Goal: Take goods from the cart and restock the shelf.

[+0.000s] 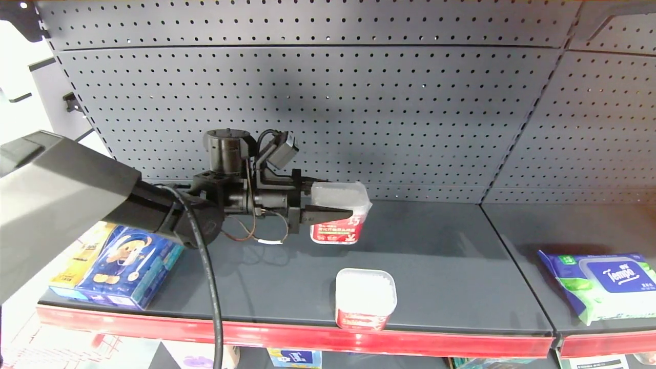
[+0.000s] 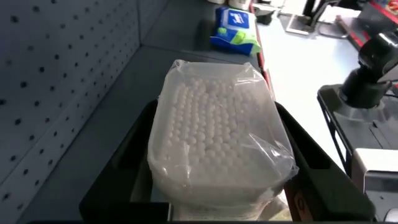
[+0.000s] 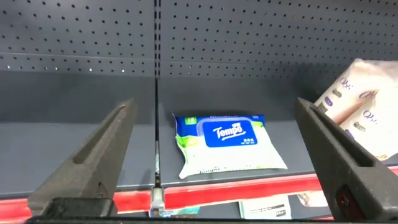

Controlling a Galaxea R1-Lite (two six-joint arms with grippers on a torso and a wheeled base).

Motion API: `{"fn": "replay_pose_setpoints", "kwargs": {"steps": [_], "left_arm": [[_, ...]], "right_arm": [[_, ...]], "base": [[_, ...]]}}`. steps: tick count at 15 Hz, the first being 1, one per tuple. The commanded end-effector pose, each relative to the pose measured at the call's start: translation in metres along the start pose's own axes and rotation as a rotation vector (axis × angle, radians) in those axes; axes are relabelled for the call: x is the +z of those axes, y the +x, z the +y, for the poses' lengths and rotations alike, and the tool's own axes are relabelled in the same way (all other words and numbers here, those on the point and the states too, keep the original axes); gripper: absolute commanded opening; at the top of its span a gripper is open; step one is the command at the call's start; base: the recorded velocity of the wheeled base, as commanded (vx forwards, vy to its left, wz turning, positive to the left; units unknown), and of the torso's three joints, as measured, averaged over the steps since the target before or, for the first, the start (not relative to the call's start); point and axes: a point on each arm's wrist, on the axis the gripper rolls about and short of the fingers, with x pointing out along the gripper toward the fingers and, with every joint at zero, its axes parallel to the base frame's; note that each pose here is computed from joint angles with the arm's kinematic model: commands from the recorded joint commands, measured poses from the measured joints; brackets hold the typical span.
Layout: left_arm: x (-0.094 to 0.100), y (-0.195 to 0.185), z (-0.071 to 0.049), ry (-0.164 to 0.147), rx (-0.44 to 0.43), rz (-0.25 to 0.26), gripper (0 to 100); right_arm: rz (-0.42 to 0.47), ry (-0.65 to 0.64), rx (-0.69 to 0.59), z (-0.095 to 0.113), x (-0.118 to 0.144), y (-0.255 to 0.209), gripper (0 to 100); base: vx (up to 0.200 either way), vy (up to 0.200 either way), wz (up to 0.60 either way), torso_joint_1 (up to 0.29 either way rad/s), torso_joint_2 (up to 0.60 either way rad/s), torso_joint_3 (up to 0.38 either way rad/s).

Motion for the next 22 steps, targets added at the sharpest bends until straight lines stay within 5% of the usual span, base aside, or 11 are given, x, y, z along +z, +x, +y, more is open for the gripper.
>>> {"fn": "replay_pose_setpoints", "kwargs": {"steps": [1, 7, 13, 22], "left_arm": [[-0.019, 0.009, 0.011, -0.011, -0.012, 0.004, 0], [-0.054, 0.022, 0.033, 0.053, -0.038, -0.034, 0], [-0.063, 0.027, 0.039, 0.055, -0.092, -0.043, 0], [-0.079, 0.05, 0.031, 0.026, -0.148, -0.049, 0]], "right_arm": [[0.011, -0.012, 0.005, 0.001, 0.0, 0.002, 100], [0.045, -0.031, 0.015, 0.002, -0.004, 0.007, 100], [0.073, -0.041, 0.023, 0.004, -0.001, 0.015, 100], [0.072, -0.065, 0.024, 0.004, 0.0, 0.016, 100]], "base": [[0.0, 0.0, 0.0, 0.0, 0.0, 0.0], [0.0, 0.0, 0.0, 0.0, 0.0, 0.0], [0.0, 0.0, 0.0, 0.0, 0.0, 0.0], [0.0, 0.0, 0.0, 0.0, 0.0, 0.0]]}}
